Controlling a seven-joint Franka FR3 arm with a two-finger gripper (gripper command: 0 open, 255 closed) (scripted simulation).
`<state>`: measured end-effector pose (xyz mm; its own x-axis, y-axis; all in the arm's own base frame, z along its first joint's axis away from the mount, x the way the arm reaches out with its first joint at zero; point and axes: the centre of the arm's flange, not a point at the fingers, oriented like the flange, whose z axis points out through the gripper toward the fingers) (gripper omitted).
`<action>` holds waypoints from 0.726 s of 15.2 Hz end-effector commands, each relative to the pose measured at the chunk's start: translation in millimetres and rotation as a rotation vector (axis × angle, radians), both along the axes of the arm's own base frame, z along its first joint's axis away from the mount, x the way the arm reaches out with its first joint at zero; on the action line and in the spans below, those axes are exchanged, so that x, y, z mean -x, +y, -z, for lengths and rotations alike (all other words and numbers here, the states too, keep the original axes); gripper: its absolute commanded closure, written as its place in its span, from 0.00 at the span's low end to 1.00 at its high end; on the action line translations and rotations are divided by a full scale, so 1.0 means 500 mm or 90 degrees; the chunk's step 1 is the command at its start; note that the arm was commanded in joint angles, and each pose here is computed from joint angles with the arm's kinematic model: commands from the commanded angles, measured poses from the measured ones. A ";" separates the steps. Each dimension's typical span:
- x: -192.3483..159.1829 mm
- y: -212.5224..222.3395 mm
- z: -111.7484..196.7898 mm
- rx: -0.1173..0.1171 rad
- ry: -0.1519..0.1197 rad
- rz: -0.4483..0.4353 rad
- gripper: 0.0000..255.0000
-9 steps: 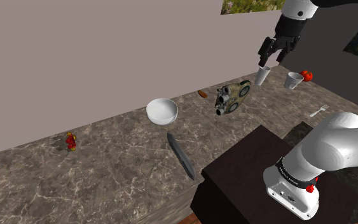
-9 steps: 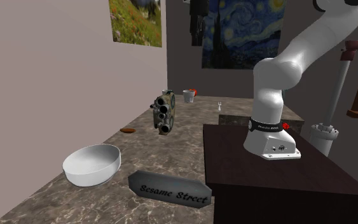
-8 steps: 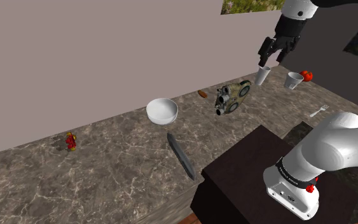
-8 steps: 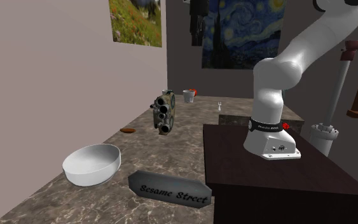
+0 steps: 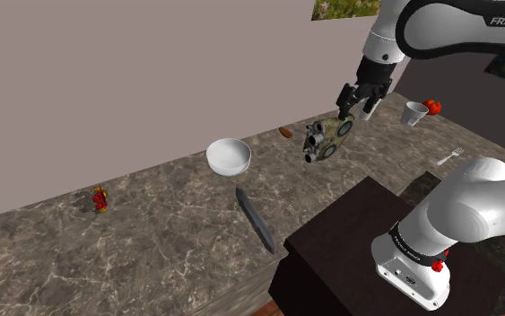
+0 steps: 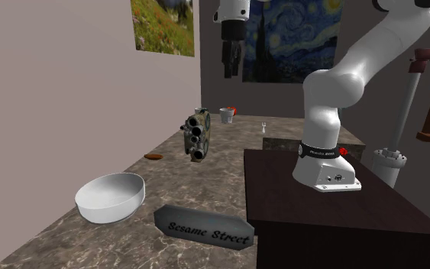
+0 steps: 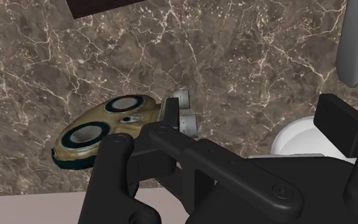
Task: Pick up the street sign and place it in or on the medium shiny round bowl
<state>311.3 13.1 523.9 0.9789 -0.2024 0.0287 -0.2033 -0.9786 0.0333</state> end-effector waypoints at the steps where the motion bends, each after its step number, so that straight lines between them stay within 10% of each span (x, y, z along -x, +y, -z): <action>1: -0.008 0.041 0.033 -0.001 0.000 -0.003 0.00; 11: -0.045 0.218 0.223 -0.007 0.005 -0.018 0.00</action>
<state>333.7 114.5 423.3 0.9843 -0.1757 0.0183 -0.1762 -0.9840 0.0261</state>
